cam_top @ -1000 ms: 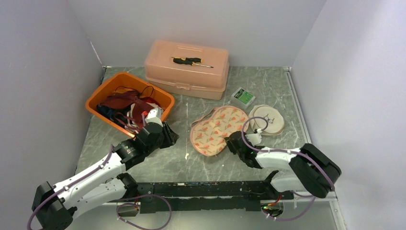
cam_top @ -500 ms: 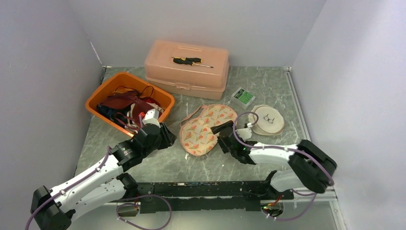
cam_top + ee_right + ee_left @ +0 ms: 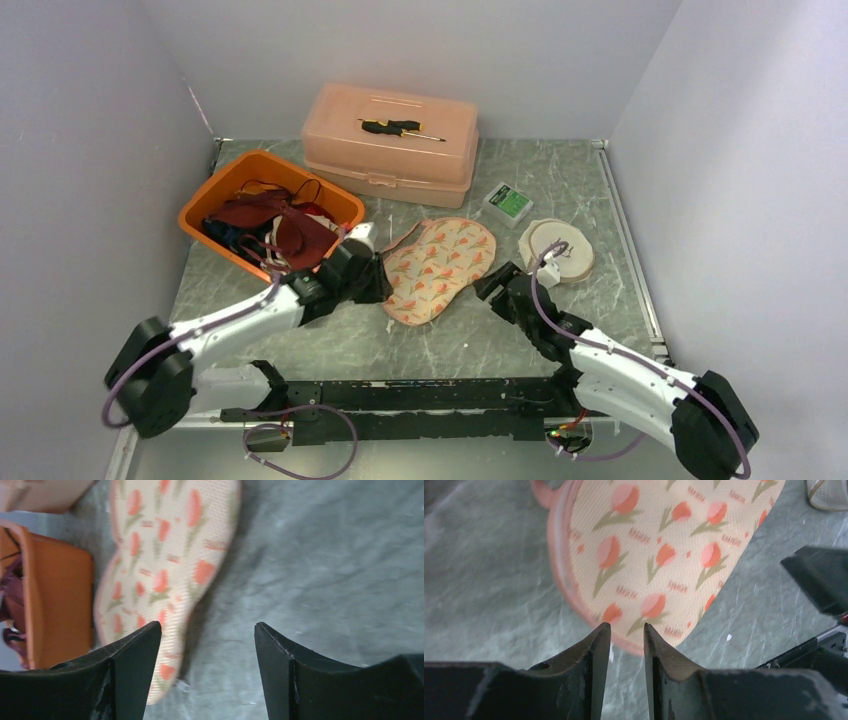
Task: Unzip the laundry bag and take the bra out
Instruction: Close the laundry bag at the center of the board.
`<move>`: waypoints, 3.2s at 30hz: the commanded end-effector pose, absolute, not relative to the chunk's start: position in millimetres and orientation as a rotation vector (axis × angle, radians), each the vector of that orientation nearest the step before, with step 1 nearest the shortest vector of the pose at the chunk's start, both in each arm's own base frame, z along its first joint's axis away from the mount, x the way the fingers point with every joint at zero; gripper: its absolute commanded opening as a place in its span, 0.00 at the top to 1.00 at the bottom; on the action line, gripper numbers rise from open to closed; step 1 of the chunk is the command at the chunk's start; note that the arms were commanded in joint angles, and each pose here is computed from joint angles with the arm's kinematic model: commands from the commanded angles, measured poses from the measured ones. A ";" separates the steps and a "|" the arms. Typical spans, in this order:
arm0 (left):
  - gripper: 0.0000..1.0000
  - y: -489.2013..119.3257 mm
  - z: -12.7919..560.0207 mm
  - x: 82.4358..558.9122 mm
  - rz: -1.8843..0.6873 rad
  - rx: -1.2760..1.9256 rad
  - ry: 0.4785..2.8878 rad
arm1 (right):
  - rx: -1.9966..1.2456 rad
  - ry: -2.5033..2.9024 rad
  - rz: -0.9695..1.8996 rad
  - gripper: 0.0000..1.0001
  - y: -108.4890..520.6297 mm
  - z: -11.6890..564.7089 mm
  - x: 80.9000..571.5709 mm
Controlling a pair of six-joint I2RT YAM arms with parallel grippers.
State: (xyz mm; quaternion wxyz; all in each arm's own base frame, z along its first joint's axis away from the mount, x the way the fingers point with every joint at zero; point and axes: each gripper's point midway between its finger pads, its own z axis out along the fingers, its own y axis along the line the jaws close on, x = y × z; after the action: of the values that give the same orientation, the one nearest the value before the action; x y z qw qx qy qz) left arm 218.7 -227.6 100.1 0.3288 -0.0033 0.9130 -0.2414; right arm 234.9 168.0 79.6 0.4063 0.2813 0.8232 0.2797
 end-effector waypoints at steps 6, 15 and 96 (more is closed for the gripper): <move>0.68 -272.8 97.9 286.6 -0.554 0.090 2.355 | 0.512 2.105 0.800 0.32 176.4 75.5 229.9; 0.73 -238.5 24.8 310.8 -0.361 -0.129 2.518 | 0.451 2.059 0.782 0.33 180.7 100.6 256.9; 0.57 -274.6 33.6 240.4 -0.679 0.106 2.484 | 0.427 2.290 0.736 0.56 212.5 33.2 399.3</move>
State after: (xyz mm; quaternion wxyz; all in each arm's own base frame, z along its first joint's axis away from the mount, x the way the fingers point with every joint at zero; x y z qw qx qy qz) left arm 240.2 -281.0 42.5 0.2731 0.0327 0.9231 -0.2686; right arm 385.9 216.7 29.7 0.3227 0.1645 0.8876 0.2844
